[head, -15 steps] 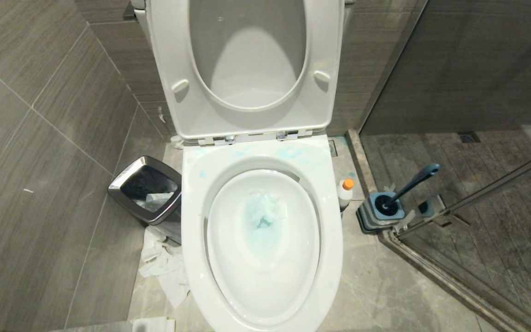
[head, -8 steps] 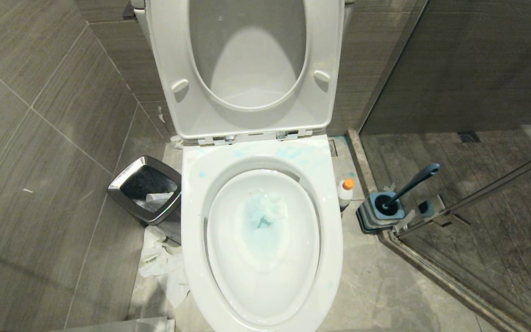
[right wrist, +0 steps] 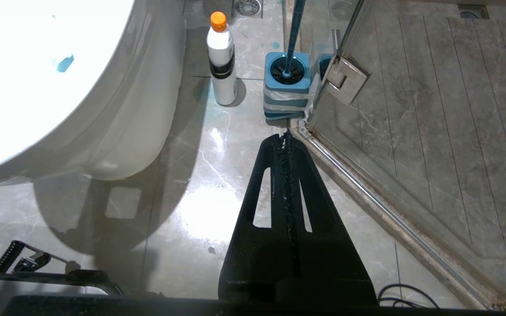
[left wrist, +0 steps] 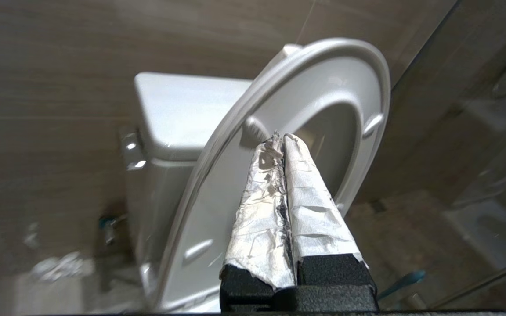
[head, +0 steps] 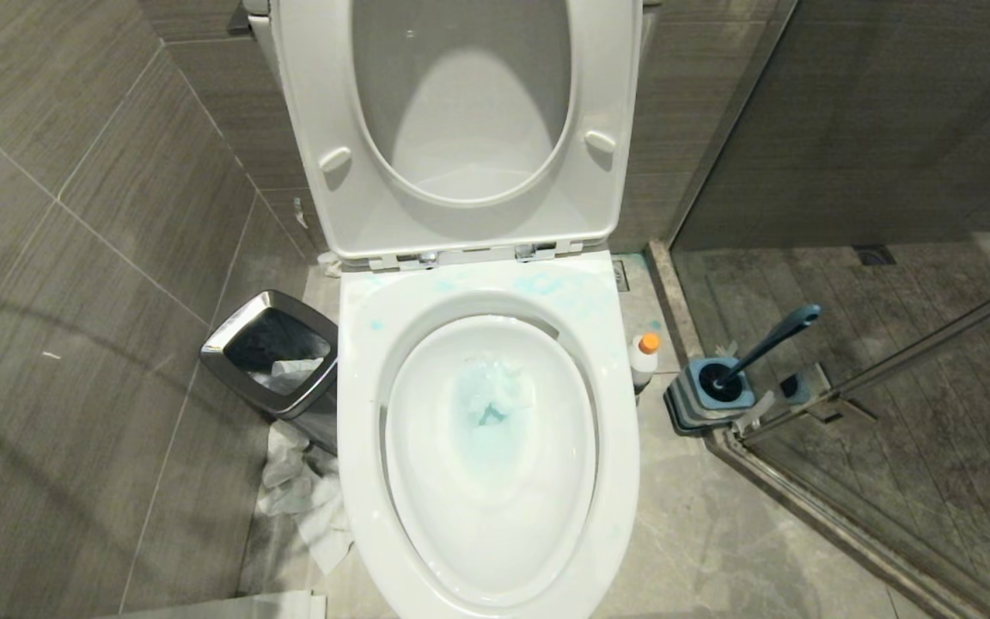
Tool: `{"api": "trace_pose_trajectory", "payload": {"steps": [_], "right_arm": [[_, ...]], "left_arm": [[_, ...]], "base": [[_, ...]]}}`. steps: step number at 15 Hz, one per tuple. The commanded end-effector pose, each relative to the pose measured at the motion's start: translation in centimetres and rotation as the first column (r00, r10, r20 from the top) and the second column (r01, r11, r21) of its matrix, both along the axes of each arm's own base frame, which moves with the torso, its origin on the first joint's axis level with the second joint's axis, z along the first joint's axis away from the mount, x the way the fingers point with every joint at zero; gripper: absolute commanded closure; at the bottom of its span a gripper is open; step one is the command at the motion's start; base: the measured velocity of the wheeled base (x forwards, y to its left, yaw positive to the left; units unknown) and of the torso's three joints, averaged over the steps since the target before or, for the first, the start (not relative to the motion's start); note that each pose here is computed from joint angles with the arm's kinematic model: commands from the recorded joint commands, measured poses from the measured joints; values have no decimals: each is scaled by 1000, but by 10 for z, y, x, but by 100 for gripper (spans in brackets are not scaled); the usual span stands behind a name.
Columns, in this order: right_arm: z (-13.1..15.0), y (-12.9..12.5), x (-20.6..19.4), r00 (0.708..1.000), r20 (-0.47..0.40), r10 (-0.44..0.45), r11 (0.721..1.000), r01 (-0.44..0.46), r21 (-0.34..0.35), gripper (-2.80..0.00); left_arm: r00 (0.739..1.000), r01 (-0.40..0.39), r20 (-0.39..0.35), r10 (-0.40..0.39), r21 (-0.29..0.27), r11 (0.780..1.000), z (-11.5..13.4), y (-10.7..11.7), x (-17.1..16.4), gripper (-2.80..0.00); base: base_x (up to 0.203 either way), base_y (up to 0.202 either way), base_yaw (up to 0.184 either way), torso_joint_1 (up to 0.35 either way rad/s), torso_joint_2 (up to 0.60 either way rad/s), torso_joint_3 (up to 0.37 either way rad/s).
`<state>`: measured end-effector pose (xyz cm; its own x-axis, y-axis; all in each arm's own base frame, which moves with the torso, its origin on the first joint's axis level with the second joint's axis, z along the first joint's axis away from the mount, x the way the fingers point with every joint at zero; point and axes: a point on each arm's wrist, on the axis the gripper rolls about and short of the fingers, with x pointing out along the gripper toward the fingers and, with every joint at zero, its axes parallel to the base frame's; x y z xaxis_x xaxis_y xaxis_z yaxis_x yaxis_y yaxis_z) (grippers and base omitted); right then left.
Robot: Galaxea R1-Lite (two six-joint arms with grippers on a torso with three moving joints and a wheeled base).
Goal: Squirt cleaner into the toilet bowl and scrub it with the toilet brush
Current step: Close the toilet lid
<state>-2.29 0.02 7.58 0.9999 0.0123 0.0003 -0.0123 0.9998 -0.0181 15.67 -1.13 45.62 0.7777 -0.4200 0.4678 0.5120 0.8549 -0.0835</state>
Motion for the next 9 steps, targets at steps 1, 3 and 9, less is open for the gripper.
{"api": "trace_pose_trajectory", "payload": {"steps": [1,3,9], "right_arm": [[0,0,0,1000,-2,0,1000,0,0,0],[0,0,0,1000,-2,1,1000,-1,0,0],[0,0,0,1000,-2,0,1000,0,0,0]], "left_arm": [[998,57,-6,-58,-21,998,-2,-2,48,0],[995,87,42,-87,-12,996,3,-2,56,0],[979,193,75,-191,-18,981,-3,-11,90,0]], "base": [[0,0,0,0,0,0],[0,0,0,0,0,0],[0,0,0,0,0,0]]}}
